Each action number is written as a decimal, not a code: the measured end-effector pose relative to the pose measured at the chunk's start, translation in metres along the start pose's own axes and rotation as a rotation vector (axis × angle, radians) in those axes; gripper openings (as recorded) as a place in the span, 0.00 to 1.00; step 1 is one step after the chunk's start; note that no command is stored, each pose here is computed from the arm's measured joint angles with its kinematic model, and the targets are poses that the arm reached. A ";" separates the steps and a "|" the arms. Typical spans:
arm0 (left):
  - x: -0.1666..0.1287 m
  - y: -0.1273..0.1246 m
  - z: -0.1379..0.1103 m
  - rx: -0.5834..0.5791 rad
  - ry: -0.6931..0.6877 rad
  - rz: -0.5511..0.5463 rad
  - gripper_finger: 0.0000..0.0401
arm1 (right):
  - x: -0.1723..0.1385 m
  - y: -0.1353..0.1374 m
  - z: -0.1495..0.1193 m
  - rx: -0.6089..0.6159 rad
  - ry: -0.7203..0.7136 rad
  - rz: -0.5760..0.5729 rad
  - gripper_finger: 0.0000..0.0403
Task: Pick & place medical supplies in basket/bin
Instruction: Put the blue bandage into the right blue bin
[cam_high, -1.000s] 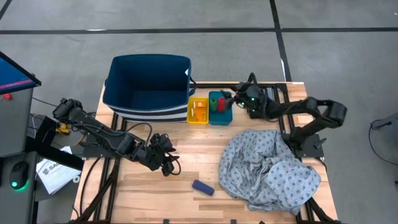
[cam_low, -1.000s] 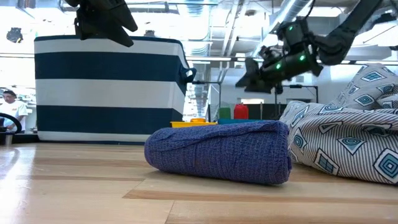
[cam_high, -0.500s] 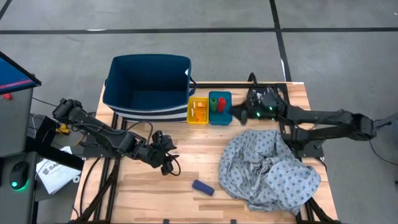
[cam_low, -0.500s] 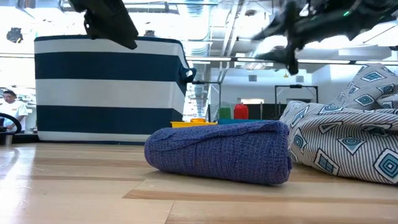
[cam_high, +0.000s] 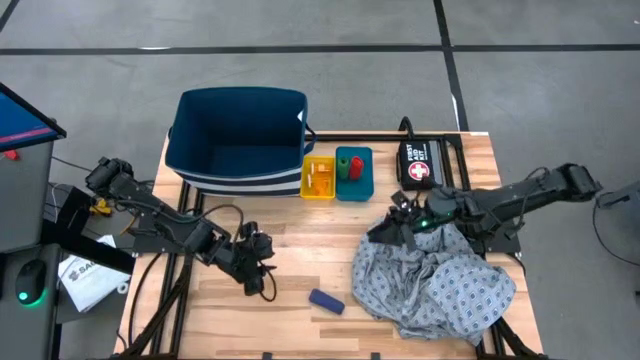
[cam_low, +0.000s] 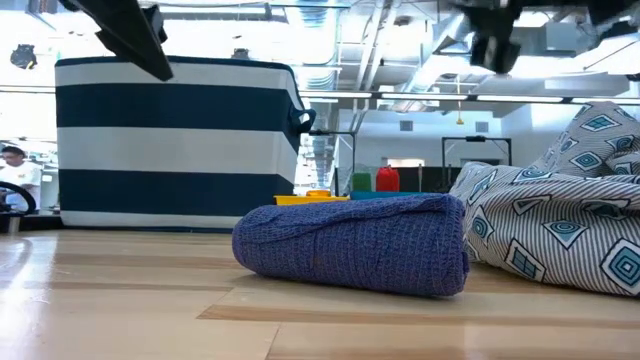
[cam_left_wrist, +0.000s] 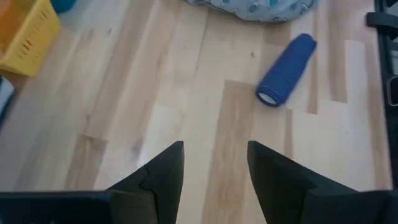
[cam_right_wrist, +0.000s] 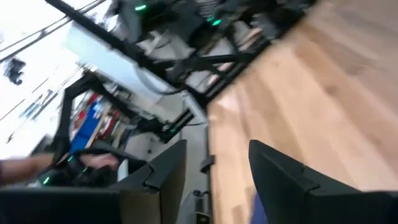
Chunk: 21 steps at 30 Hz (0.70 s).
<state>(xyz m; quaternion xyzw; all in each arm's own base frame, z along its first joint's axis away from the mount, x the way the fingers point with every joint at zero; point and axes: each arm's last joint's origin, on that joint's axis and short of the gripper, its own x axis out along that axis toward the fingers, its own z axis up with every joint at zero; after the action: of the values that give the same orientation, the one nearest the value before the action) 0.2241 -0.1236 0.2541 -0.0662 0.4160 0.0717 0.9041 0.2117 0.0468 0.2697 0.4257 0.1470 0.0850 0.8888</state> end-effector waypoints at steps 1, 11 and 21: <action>-0.001 -0.002 -0.001 -0.002 0.001 -0.006 0.42 | 0.004 0.006 0.000 -0.017 0.007 0.014 0.42; -0.010 -0.016 -0.018 0.037 0.036 -0.027 0.42 | 0.063 0.044 -0.008 -0.194 0.330 -0.127 0.43; -0.014 -0.020 -0.024 0.044 0.051 -0.029 0.42 | 0.143 0.033 -0.026 -0.037 0.481 -0.302 0.57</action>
<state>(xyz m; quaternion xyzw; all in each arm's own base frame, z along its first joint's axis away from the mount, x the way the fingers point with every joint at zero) 0.2007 -0.1487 0.2505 -0.0542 0.4396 0.0479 0.8953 0.3366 0.1257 0.2526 0.3501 0.4139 0.0530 0.8386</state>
